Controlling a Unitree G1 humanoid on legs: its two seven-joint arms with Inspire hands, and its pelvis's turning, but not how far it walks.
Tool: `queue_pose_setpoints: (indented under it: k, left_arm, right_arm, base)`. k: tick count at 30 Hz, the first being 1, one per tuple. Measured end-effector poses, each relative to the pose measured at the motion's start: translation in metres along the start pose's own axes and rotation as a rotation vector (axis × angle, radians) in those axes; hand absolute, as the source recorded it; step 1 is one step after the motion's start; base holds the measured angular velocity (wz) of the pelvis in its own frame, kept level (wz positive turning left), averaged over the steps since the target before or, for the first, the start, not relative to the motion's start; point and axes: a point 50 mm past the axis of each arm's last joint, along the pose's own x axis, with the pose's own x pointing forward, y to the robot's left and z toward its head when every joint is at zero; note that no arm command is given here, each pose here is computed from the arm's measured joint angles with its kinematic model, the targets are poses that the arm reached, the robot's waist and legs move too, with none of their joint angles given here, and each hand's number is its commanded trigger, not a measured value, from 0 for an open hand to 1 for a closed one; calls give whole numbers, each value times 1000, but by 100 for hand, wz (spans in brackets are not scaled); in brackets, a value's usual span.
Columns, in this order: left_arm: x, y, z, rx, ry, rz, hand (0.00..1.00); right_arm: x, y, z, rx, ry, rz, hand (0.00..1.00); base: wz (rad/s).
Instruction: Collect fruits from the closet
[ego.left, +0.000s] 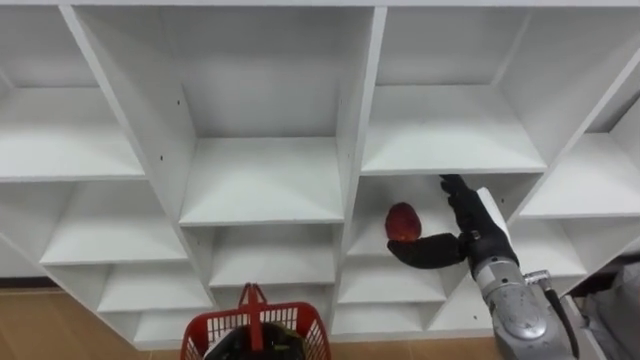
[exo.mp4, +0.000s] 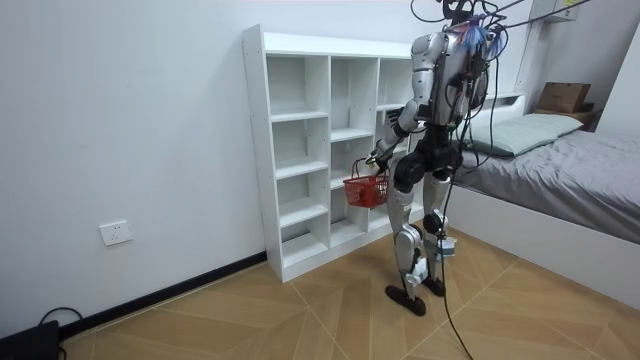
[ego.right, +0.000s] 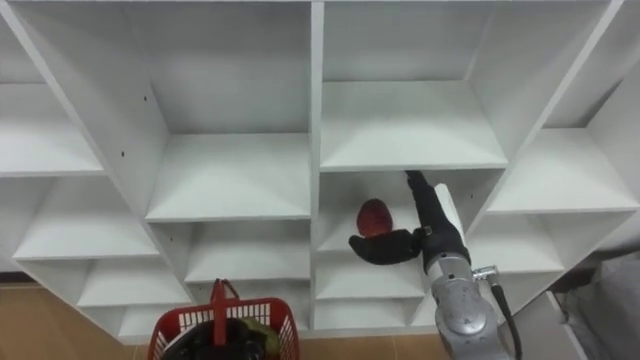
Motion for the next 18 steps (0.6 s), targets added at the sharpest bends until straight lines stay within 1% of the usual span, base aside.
queue_pose_setpoints:
  k: [2, 6, 9, 11, 14, 18]
  left_arm:
    - [-1, 1, -2, 8, 10, 4, 100]
    - [-1, 2, -2, 15, 8, 31, 100]
    - [0, 4, 1, 23, -1, 40, 100]
    - [1, 4, 6, 27, -16, 45, 100]
    - [4, 4, 14, 46, -42, 39, 100]
    - [7, 1, 16, 72, -37, 23, 100]
  right_arm:
    - [1, 2, -10, 15, 44, -18, 0]
    - [6, 5, -15, 13, 76, -47, 0]
    - [17, 6, -9, 24, 67, -67, 0]
    - [29, 4, -4, 19, 67, -95, 0]
    - [40, 0, 4, 9, 48, -118, 0]
    - [47, 1, 11, -5, 30, -120, 0]
  base:
    - [0]
    - [3]
    - [0]
    - [0]
    - [0]
    - [7]
